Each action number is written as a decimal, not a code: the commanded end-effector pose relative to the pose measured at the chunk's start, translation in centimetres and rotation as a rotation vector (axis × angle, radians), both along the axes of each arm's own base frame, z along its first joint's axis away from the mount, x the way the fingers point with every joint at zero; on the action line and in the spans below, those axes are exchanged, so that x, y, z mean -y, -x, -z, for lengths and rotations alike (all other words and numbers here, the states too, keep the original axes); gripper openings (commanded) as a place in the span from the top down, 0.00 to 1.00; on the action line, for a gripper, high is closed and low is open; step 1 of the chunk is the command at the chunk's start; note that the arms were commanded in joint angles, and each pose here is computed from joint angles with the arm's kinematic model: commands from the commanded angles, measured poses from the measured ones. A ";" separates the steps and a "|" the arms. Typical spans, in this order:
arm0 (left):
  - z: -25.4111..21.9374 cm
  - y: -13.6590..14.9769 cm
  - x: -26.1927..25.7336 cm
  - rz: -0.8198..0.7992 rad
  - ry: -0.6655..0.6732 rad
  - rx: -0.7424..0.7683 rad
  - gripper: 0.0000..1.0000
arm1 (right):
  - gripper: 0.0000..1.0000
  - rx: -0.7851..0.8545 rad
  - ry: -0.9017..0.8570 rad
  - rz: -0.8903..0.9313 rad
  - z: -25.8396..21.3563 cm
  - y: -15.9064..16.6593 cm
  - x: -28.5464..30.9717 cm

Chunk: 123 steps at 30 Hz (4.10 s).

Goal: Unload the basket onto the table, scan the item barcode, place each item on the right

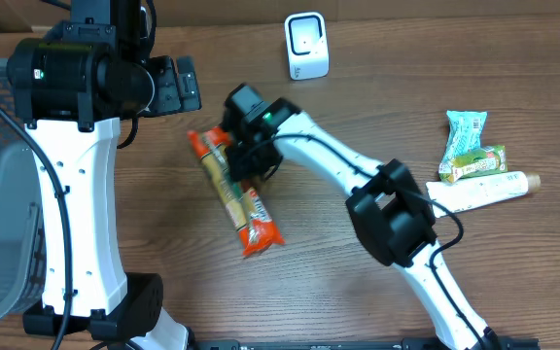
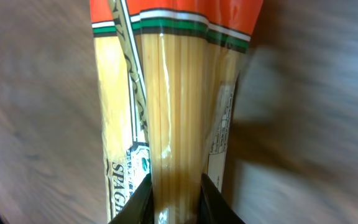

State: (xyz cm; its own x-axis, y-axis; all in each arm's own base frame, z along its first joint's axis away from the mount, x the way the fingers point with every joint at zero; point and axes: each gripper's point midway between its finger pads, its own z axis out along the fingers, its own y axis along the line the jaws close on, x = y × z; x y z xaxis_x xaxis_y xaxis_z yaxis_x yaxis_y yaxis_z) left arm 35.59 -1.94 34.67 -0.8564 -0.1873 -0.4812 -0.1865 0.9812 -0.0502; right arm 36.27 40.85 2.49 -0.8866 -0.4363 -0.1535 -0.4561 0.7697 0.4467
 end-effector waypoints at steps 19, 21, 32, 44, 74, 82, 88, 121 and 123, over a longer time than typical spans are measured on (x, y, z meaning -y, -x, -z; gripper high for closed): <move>0.1 -0.1 -0.2 0.011 -0.018 -0.004 0.00 | 0.41 -0.001 0.291 0.050 -6.8 -4.2 13.9; 0.1 -0.1 -0.2 0.011 -0.018 -0.004 0.00 | 0.34 -0.001 0.322 0.035 -7.0 -3.6 13.9; 0.1 -0.1 -0.2 0.011 -0.018 -0.004 0.00 | 0.00 0.196 0.660 0.146 -5.3 -2.4 12.9; 0.1 -0.1 -0.2 0.011 -0.018 -0.004 0.00 | 0.13 0.250 0.768 0.165 0.4 -1.9 13.3; 0.1 -0.1 -0.2 0.011 -0.018 -0.004 0.00 | 0.96 -0.006 0.159 -0.079 -8.1 2.1 8.3; 0.1 -0.1 -0.2 0.011 -0.018 -0.004 0.00 | 0.96 -0.183 -0.376 -0.118 -14.0 0.8 11.9; 0.1 -0.1 -0.2 0.011 -0.018 -0.004 0.01 | 0.96 -0.325 -0.450 -0.042 -7.6 2.3 14.1; 0.1 -0.1 -0.2 0.011 -0.018 -0.004 0.00 | 0.53 -0.049 -0.177 0.161 -14.7 -2.9 24.4; 0.1 -0.1 -0.2 0.011 -0.017 -0.004 0.00 | 0.52 -0.015 -0.186 0.130 -16.4 -2.0 24.4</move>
